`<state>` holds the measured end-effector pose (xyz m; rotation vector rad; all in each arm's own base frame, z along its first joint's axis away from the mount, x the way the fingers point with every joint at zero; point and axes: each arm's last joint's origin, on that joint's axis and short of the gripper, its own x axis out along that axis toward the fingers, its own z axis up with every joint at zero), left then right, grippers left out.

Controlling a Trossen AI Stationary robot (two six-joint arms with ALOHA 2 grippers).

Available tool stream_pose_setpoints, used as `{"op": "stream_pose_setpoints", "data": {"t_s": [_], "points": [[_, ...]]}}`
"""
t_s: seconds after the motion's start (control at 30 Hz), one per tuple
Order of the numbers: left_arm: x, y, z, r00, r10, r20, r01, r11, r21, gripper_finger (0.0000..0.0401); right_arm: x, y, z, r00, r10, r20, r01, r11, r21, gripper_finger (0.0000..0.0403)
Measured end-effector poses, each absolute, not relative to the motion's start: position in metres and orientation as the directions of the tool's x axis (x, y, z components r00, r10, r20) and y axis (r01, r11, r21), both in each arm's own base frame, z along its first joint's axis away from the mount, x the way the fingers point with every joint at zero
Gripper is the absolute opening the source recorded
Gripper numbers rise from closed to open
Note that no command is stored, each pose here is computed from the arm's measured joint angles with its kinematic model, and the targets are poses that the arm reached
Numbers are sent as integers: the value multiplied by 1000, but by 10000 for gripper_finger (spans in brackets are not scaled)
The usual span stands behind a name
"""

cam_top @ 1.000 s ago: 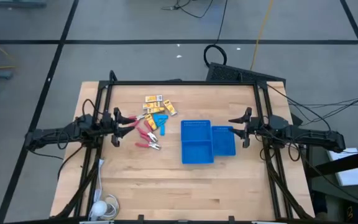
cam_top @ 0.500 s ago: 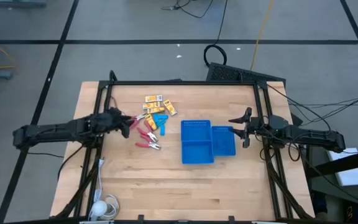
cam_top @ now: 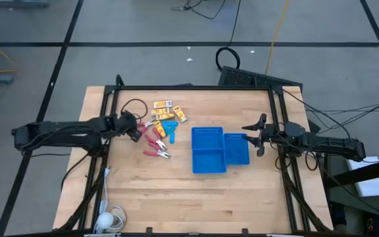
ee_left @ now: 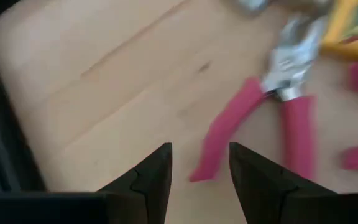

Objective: Pick & Place School Supplies
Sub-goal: Put the top pink hole puncher into the right vertical blue bin

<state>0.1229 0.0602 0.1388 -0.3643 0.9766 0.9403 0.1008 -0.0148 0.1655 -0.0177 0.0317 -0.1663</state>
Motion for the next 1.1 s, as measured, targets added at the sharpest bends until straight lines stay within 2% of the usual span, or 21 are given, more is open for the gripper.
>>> {"op": "stream_pose_setpoints", "data": {"t_s": [0.23, 0.47, 0.67, 0.77, 0.97, 1.1], "points": [[129, 67, 126, 165, 483, -860, -776, 602, 189, 161, 101, -15, 165, 986, -166, -30, 165, 986, -20, 169], [136, 72, 119, 215, 395, -893, -753, 649, 106, 161, 101, -15, 165, 986, -163, -30, 162, 987, -20, 169], [138, 75, 112, 196, 347, -917, -755, 651, 85, 158, 101, -15, 165, 986, -162, -30, 162, 987, -20, 169], [138, 74, 112, 201, 329, -923, -763, 644, 64, 136, 101, -15, 165, 986, -162, -30, 162, 987, -20, 169], [138, 74, 111, 202, 318, -926, -779, 626, 45, 56, 101, -15, 165, 986, -162, -30, 162, 987, -20, 169], [137, 73, 112, 204, 336, -920, -776, 628, 57, 45, 101, -15, 165, 986, -162, -30, 162, 987, -20, 169]]}}
